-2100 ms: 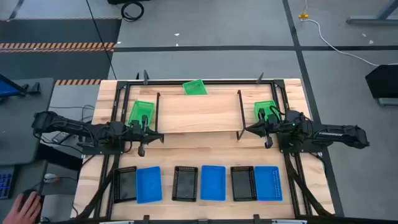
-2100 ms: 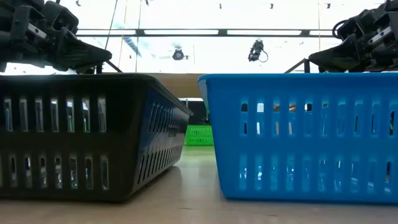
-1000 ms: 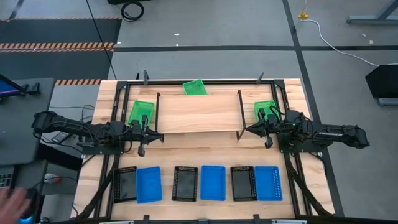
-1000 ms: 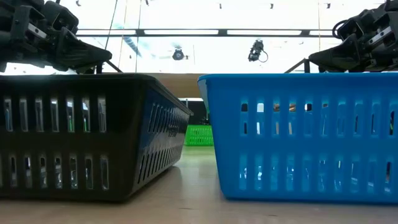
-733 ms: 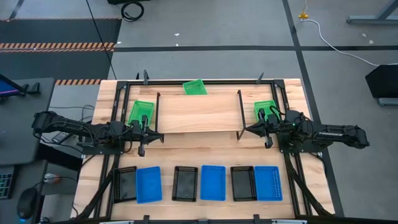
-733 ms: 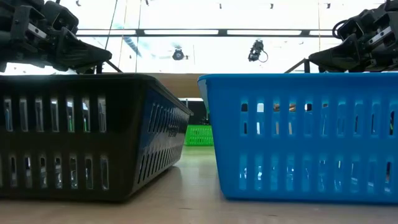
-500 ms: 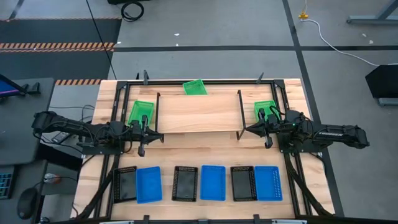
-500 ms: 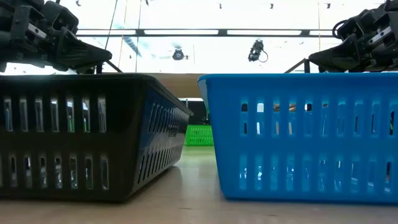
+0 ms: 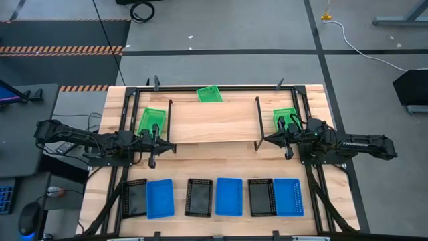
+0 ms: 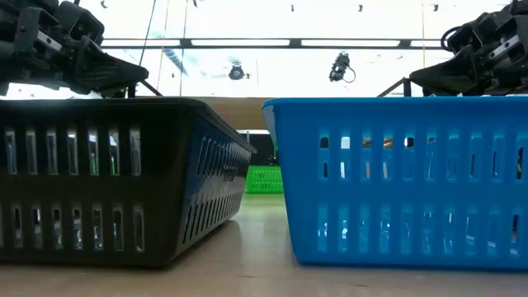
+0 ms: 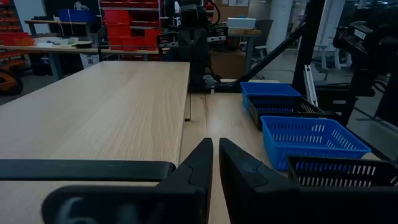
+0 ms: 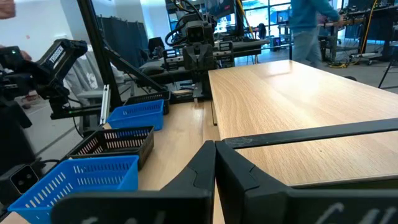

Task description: Stack baskets on shelf by color

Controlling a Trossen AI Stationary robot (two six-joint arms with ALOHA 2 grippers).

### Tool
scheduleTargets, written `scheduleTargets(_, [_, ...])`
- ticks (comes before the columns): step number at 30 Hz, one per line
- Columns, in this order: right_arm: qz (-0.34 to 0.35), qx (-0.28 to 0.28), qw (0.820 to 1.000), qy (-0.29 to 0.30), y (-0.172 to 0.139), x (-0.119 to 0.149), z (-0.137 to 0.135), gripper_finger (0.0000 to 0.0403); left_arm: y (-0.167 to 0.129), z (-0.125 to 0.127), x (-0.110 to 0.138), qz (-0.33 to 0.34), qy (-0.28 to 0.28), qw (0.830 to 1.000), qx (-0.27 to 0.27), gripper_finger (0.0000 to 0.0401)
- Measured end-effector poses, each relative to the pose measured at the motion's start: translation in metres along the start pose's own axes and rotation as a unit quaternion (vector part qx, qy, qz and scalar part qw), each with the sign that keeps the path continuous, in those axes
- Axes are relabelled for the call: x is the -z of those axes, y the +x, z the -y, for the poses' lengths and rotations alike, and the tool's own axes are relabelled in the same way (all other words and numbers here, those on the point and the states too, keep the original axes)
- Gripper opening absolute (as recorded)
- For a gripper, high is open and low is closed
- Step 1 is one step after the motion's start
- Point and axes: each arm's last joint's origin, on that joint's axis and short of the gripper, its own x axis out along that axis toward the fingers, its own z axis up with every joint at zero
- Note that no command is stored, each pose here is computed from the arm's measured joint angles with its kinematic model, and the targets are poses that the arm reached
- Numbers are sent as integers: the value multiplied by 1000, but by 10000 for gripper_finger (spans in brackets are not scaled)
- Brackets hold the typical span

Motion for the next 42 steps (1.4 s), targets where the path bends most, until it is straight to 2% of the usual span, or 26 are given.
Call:
scheduleTargets(27, [0, 0, 1000, 0, 0, 0, 0, 16, 0, 0, 0, 1, 1, 1000, -1, 33])
scheduleTargets(39, [0, 0, 1000, 0, 0, 0, 0, 16, 0, -2, -2, 12, 13, 1000, -22, 26])
scheduleTargets(42, [2, 5, 1000, 1, 0, 0, 0, 16, 0, -3, -10, 47, 8, 998, -46, 26])
